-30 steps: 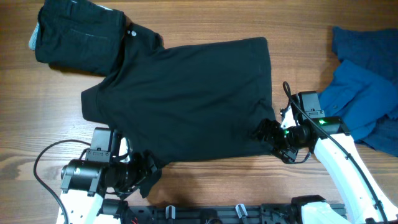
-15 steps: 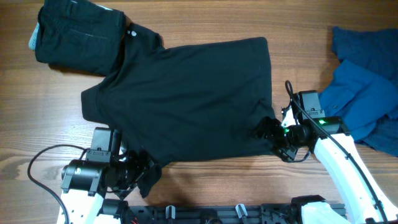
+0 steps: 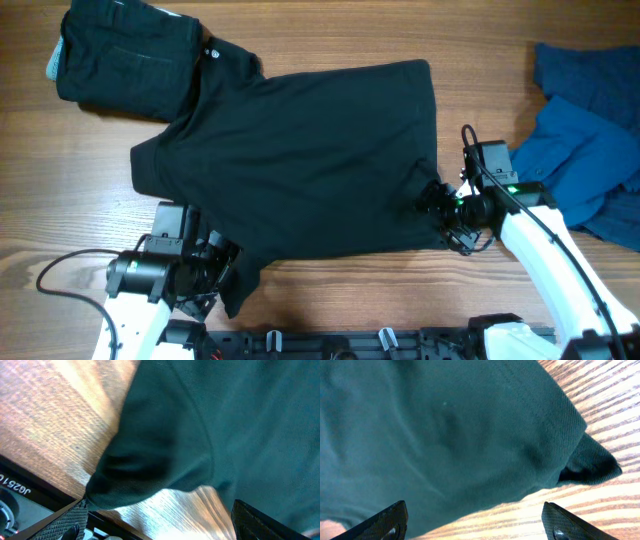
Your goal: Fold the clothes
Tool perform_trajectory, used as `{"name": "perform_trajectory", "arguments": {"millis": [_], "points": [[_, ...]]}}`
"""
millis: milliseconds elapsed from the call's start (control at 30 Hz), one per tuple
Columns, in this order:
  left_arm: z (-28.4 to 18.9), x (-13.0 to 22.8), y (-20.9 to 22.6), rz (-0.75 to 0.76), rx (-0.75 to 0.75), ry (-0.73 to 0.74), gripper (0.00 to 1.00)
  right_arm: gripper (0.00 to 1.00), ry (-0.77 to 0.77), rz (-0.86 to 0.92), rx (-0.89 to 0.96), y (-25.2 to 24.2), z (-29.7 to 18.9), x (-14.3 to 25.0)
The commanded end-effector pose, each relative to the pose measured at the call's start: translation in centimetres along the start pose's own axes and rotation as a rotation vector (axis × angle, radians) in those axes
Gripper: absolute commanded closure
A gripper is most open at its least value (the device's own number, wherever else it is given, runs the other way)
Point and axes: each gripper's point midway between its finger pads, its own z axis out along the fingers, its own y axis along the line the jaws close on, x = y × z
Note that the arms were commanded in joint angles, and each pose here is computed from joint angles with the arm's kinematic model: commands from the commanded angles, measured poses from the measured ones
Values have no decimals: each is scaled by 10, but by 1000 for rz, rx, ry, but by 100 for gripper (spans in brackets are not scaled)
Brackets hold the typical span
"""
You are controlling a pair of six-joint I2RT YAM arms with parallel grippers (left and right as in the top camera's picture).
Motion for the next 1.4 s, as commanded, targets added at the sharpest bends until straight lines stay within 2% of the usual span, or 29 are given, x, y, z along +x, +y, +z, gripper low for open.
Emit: {"name": "perform_trajectory", "arguments": {"millis": [0, 167, 367, 600, 767, 900, 1367], "points": [[17, 7, 27, -116, -142, 48, 8, 13, 10, 41, 51, -8, 15, -5], [29, 13, 35, -115, -262, 108, 8, 14, 38, 53, 81, -13, 28, -7], [37, 21, 38, -68, -325, 137, 7, 14, 37, 55, 93, -15, 29, -7], [44, 19, 30, -53, -309, 122, 6, 14, 28, 62, 126, -21, 30, -8], [44, 13, 30, -50, -315, 90, 6, 20, 40, 120, 216, -40, 27, -1], [46, 9, 30, -46, -309, 73, 6, 19, 41, 162, 284, -53, 23, 4], [72, 17, 38, -51, -261, 119, 7, 16, 48, 195, 303, -60, 26, 9]]}}
